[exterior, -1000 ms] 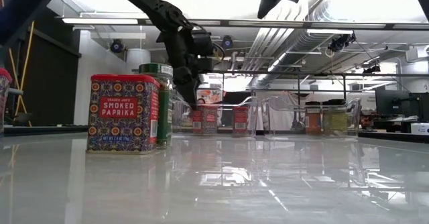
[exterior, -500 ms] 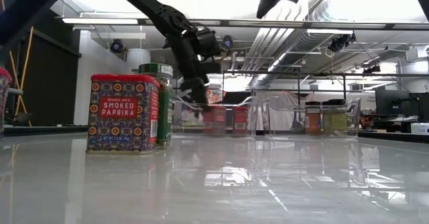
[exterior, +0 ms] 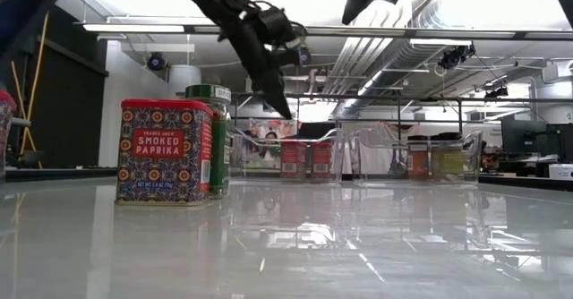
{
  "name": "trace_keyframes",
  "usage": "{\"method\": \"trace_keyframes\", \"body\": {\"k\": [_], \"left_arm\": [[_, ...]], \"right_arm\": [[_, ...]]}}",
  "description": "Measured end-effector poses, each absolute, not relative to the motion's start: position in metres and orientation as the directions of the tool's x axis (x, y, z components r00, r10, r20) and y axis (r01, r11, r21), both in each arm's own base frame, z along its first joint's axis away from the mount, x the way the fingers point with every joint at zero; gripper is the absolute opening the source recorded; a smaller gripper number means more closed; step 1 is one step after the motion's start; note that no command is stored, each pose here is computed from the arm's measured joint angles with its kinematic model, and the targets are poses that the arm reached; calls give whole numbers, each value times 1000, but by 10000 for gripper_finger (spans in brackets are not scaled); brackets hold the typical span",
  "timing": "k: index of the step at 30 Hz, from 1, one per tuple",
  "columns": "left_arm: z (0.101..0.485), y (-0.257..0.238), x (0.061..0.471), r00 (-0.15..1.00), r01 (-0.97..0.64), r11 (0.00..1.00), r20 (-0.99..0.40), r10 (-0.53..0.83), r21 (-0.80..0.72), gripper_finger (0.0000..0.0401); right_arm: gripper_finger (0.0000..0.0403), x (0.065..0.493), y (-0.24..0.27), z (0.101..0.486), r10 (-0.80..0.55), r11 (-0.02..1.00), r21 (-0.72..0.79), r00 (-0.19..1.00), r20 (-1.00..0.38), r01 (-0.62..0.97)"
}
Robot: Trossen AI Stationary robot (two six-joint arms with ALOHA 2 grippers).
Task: Sort spices by type
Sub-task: Put the red seasoning can into the left transparent bin
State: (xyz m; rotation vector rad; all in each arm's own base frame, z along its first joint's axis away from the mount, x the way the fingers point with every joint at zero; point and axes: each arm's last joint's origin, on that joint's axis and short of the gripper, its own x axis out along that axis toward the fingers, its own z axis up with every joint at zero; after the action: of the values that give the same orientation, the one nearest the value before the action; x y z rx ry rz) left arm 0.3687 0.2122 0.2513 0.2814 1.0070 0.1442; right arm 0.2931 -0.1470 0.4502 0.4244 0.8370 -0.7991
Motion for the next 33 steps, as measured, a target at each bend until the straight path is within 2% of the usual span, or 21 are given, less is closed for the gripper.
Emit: {"method": "trace_keyframes", "body": {"k": [4,10,15,23,29,33], "left_arm": [[243,229,352,516,-33,971,-829,218,235,0],[210,235,333,501,8,994,-861,90,109,0],[191,229,335,533,40,988,-840,107,151,0],[188,226,351,629,34,966,-756,179,256,0],[169,228,353,597,39,972,-786,162,231,0],[164,229,358,586,7,961,-780,221,278,0]], "right_arm": [[0,293,-147,450,-455,640,31,411,-790,768],[0,293,-147,450,-455,640,31,411,-790,768],[0,293,-147,450,-455,640,31,411,-790,768],[0,293,-147,450,-455,616,55,412,-790,786],[0,294,-146,450,-454,611,61,412,-790,789],[0,294,-146,450,-453,603,70,414,-790,795]]}}
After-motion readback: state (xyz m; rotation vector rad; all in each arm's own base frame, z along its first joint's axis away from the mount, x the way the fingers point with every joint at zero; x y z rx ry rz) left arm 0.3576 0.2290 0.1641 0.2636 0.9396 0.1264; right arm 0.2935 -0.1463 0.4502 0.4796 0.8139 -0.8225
